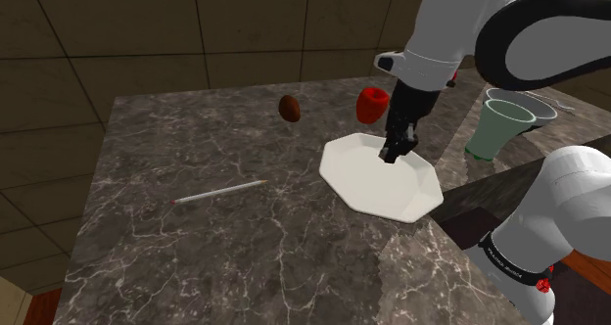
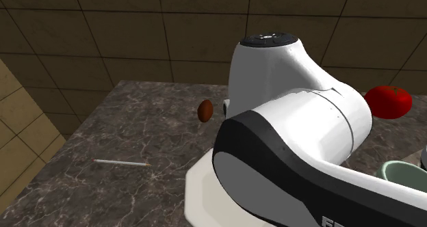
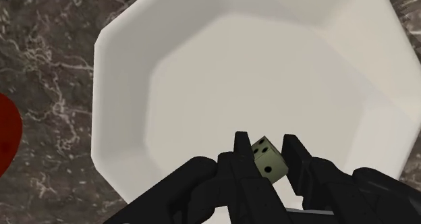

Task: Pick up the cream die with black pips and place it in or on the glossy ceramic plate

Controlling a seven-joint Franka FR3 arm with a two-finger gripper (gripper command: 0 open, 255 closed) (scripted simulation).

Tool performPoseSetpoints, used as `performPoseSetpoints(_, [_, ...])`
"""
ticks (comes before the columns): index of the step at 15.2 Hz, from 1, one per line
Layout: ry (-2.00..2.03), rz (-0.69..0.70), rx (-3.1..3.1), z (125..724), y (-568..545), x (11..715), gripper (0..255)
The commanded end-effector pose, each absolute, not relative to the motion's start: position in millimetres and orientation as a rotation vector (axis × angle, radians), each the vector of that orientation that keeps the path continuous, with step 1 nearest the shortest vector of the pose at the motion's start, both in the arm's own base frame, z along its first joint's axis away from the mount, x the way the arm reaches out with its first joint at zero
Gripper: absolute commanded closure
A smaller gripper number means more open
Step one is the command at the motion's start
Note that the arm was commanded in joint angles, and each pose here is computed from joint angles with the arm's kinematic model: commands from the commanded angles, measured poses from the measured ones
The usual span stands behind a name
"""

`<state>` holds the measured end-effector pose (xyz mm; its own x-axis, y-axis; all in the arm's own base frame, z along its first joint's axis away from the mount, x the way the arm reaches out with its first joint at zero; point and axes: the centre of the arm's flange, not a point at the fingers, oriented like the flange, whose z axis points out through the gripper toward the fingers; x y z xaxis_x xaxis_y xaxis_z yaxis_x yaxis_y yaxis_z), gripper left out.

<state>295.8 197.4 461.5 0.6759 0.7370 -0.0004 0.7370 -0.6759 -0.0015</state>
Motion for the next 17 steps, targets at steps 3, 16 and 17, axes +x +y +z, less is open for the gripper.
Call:
performPoseSetpoints(3, [-1.264,0.001,-2.875,440.0,197.0,296.3,255])
performPoseSetpoints(16, [-1.264,0.001,-2.875,422.2,197.1,296.3,0])
performPoseSetpoints(17, [-1.264,0.001,-2.875,422.2,197.1,296.3,0])
